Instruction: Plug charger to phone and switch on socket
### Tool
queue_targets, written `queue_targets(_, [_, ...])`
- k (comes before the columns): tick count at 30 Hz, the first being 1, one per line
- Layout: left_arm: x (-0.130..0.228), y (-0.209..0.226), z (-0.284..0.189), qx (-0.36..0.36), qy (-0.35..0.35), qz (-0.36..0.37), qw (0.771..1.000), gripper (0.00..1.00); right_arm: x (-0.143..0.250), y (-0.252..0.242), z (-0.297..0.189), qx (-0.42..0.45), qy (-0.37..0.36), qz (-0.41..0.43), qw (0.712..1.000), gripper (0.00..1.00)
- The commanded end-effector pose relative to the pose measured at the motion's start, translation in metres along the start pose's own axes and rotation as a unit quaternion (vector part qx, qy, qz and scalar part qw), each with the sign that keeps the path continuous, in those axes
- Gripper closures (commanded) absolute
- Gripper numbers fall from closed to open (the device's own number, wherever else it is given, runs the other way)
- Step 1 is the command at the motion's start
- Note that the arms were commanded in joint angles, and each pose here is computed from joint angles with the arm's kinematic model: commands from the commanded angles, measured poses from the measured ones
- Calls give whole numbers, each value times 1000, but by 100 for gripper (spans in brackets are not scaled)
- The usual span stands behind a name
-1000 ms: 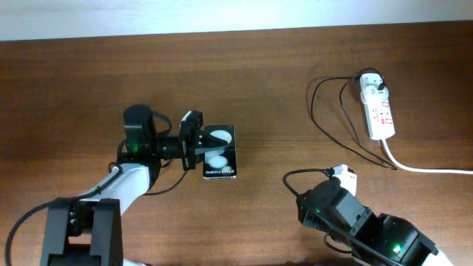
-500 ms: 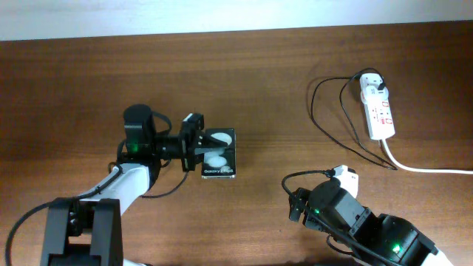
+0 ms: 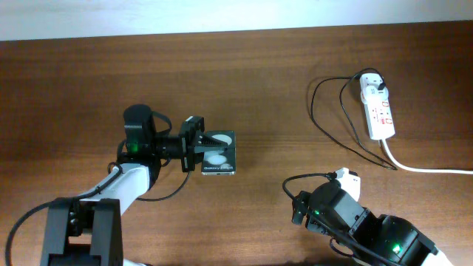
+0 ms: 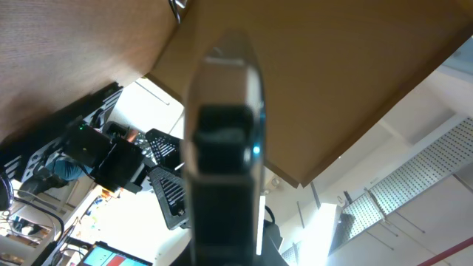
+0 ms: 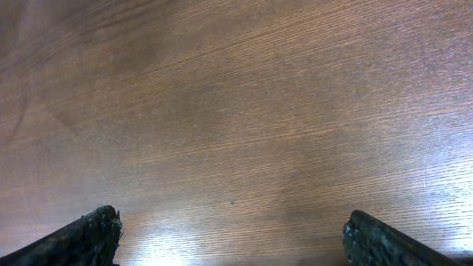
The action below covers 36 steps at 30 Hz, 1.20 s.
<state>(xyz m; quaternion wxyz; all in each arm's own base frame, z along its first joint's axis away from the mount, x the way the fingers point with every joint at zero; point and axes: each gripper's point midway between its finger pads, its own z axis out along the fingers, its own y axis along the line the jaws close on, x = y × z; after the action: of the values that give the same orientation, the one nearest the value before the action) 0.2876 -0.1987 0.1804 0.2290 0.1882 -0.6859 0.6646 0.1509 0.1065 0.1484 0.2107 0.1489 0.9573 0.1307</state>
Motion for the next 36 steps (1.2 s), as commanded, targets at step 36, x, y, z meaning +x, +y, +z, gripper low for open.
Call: queue_targets(36, [4, -5, 0, -2, 15, 10, 1000, 100, -243, 45, 34, 178, -42, 70, 981, 1])
